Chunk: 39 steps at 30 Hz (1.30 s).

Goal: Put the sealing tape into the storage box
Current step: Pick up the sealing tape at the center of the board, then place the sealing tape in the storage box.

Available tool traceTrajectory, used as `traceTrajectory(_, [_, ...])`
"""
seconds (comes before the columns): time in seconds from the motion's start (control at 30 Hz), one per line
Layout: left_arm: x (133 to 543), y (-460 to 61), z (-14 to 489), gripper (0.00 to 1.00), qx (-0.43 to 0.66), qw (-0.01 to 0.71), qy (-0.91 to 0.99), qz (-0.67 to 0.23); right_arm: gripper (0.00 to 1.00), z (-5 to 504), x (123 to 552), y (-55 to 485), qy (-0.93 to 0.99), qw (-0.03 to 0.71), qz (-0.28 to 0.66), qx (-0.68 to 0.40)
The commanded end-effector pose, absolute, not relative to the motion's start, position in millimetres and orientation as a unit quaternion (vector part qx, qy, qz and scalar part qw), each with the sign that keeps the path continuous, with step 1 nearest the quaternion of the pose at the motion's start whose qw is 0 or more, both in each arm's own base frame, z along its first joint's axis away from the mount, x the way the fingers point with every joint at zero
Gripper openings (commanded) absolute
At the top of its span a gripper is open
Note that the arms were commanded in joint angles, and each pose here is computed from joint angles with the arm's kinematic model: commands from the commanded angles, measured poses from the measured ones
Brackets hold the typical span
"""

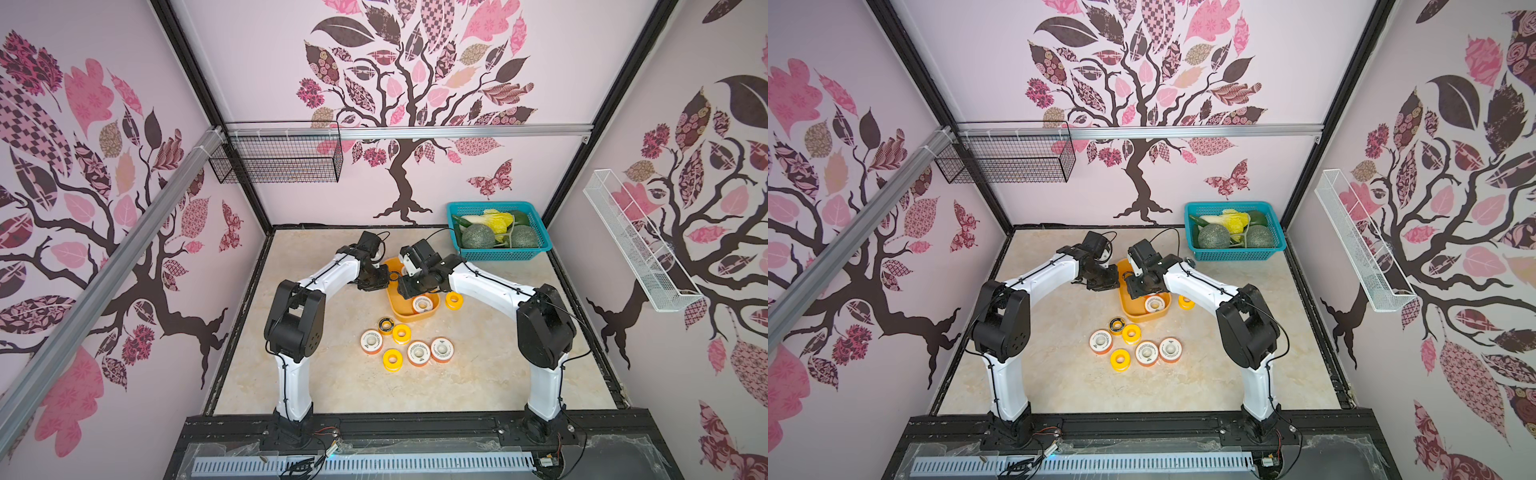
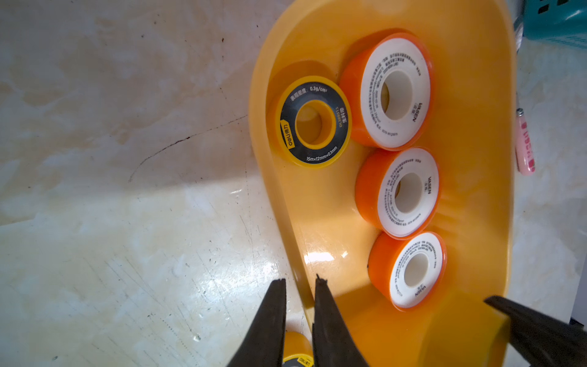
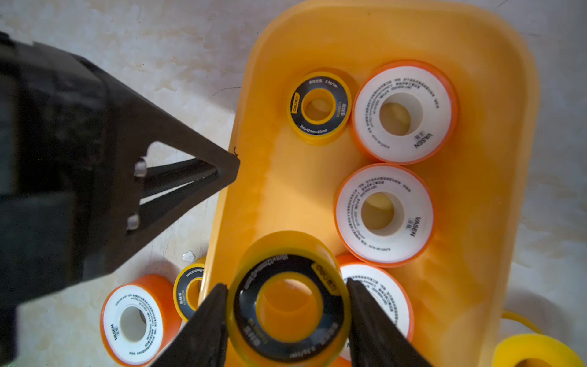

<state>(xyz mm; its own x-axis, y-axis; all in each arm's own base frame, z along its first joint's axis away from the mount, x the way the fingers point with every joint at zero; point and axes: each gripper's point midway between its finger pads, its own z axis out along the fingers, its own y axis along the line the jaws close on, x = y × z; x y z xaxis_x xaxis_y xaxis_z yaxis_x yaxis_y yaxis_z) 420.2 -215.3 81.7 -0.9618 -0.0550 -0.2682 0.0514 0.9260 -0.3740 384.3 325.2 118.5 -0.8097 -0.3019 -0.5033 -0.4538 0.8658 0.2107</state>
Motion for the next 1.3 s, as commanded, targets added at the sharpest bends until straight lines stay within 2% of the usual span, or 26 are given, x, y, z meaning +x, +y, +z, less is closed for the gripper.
traceTrajectory(0.0, [426,-218,76,0.19,-0.004,0.137,0.969,-0.206,0.55,119,392,334,0.937,0.231,0.178,-0.194])
traceTrajectory(1.27, [430,-218,80,0.19,-0.009,0.135,0.965,-0.224,0.56,72,425,350,0.955,0.2,0.143,-0.163])
